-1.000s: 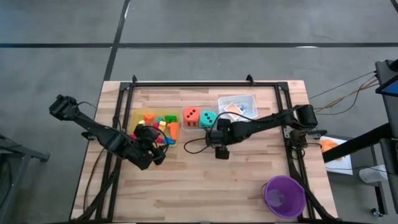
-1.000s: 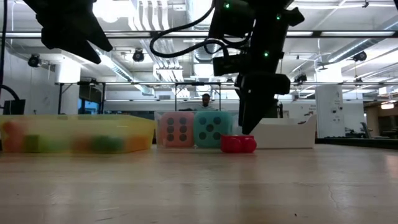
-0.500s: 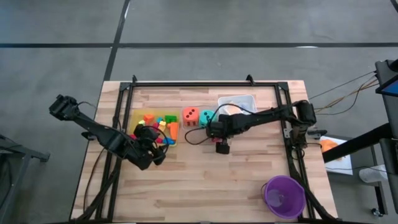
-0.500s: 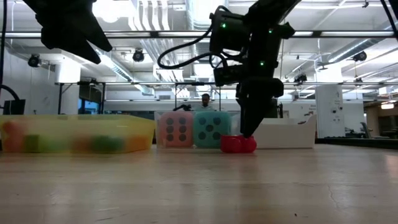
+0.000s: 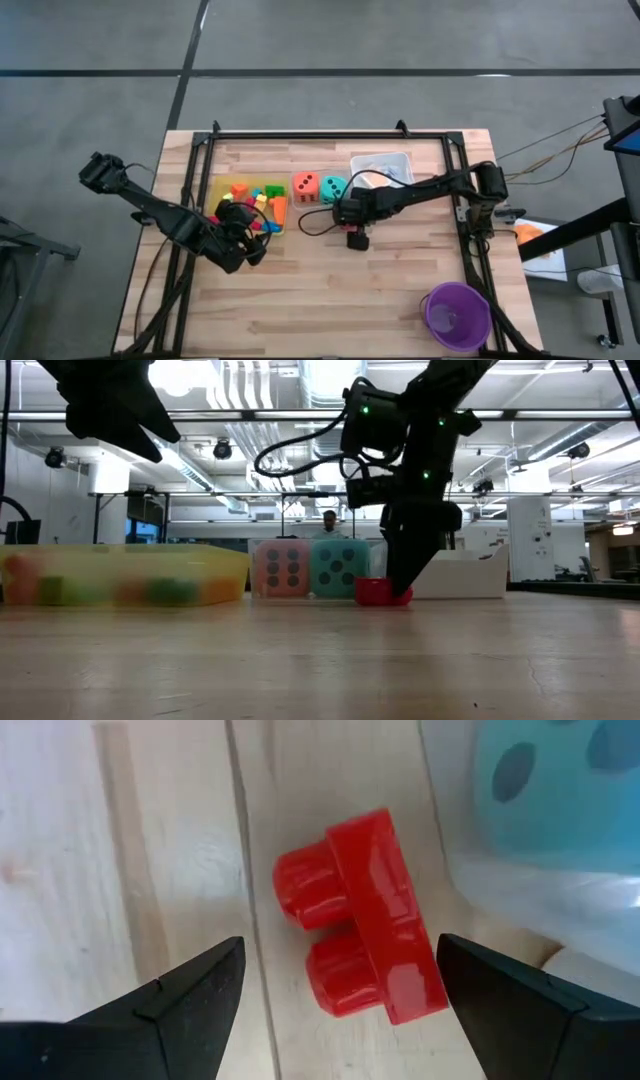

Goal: Pick & Place Toys
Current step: Put the red game piece into the yellow bin

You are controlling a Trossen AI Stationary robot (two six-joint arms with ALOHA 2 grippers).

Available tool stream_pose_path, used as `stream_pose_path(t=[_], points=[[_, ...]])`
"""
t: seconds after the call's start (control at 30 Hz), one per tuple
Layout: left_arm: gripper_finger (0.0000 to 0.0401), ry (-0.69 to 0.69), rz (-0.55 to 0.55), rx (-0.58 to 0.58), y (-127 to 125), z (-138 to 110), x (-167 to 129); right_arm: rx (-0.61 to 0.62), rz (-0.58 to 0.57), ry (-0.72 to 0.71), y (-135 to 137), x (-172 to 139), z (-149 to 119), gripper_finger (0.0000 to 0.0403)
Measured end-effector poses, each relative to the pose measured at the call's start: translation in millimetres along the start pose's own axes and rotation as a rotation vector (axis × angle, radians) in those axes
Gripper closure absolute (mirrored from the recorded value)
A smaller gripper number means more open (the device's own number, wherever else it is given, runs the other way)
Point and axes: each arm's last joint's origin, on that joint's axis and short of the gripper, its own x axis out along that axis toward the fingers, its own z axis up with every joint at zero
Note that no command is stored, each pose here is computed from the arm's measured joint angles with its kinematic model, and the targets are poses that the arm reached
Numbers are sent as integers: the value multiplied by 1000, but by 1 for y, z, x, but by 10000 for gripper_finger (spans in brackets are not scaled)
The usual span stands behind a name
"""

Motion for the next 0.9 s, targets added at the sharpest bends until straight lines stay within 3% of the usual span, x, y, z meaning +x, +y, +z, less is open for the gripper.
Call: stream_pose_path(t=[0.63, 0.73, 0.9], points=[[90, 0, 0, 0, 0, 0, 0, 27, -29, -48, 0, 9, -4, 81], [90, 0, 0, 0, 0, 0, 0, 31, -30, -39, 0, 11, -7, 114], [90, 0, 0, -1, 0, 0, 0, 34, -26, -37, 0, 13, -9, 206]])
